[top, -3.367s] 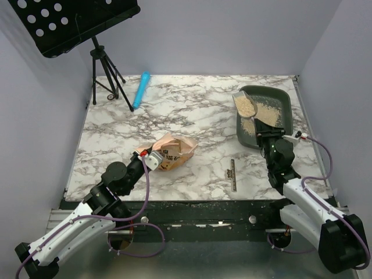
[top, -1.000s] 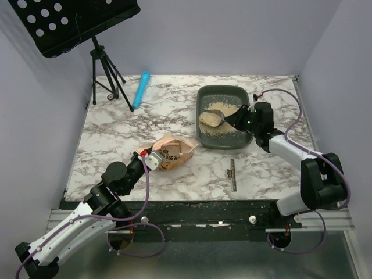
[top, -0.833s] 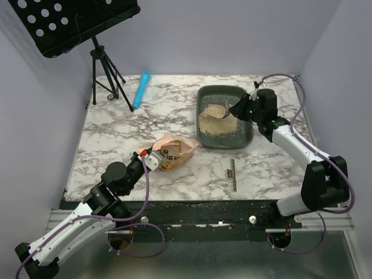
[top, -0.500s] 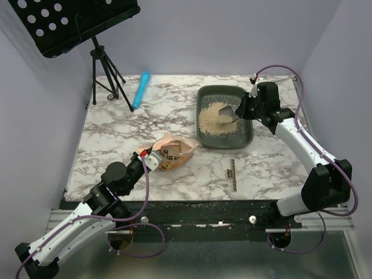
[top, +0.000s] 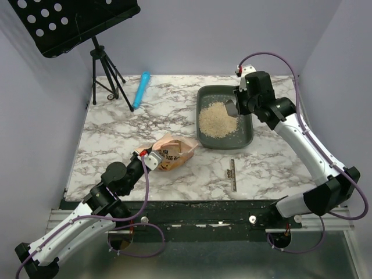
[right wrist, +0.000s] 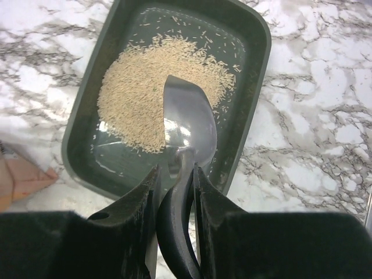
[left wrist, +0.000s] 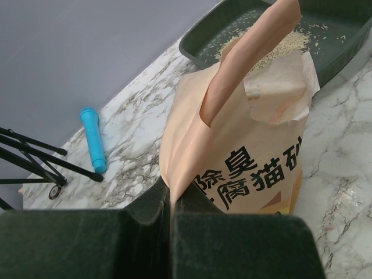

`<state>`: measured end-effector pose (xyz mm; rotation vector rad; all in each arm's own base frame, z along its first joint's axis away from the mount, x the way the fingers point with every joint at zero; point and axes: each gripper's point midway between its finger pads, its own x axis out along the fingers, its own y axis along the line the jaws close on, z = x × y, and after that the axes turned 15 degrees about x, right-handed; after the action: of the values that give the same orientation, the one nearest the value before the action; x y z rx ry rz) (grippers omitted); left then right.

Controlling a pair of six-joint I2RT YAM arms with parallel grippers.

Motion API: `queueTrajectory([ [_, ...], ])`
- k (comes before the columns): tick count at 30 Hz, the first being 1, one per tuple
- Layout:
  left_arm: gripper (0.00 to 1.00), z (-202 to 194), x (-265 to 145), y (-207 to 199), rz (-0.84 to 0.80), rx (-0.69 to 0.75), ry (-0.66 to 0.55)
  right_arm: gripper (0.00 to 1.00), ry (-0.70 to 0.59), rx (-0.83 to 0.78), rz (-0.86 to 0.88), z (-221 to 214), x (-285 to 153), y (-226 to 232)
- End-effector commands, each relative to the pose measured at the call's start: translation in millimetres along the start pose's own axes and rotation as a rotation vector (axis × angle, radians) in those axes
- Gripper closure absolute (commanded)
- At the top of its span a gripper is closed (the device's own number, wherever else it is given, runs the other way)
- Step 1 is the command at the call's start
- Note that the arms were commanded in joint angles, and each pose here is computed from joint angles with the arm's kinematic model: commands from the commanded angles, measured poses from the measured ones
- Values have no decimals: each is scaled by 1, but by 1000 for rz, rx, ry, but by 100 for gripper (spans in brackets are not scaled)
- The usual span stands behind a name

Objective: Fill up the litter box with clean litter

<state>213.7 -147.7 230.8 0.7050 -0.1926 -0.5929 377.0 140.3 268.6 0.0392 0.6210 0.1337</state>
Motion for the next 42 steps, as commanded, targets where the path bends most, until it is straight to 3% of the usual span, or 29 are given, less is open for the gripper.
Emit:
queueTrajectory([
  [1, 100, 54, -8, 50, 159, -55, -168, 100, -58, -12, 128, 22, -56, 23],
  [4, 100, 53, -7, 49, 156, -55, -167, 99, -65, 25, 279, 27, -92, 46],
  [10, 100, 49, -5, 48, 162, -50, -149, 99, 57, 10, 603, -2, -152, 88],
  [14, 100, 50, -4, 47, 153, -52, -153, 100, 84, -17, 722, -20, -174, 100],
  [26, 100, 50, -6, 48, 158, -50, -155, 100, 104, -62, 807, -44, -146, 138],
  [36, 100, 50, -5, 46, 146, -47, -156, 99, -7, -88, 816, -22, -158, 142],
  [42, 100, 50, -5, 47, 149, -48, -155, 100, 0, -102, 831, -22, -154, 146],
])
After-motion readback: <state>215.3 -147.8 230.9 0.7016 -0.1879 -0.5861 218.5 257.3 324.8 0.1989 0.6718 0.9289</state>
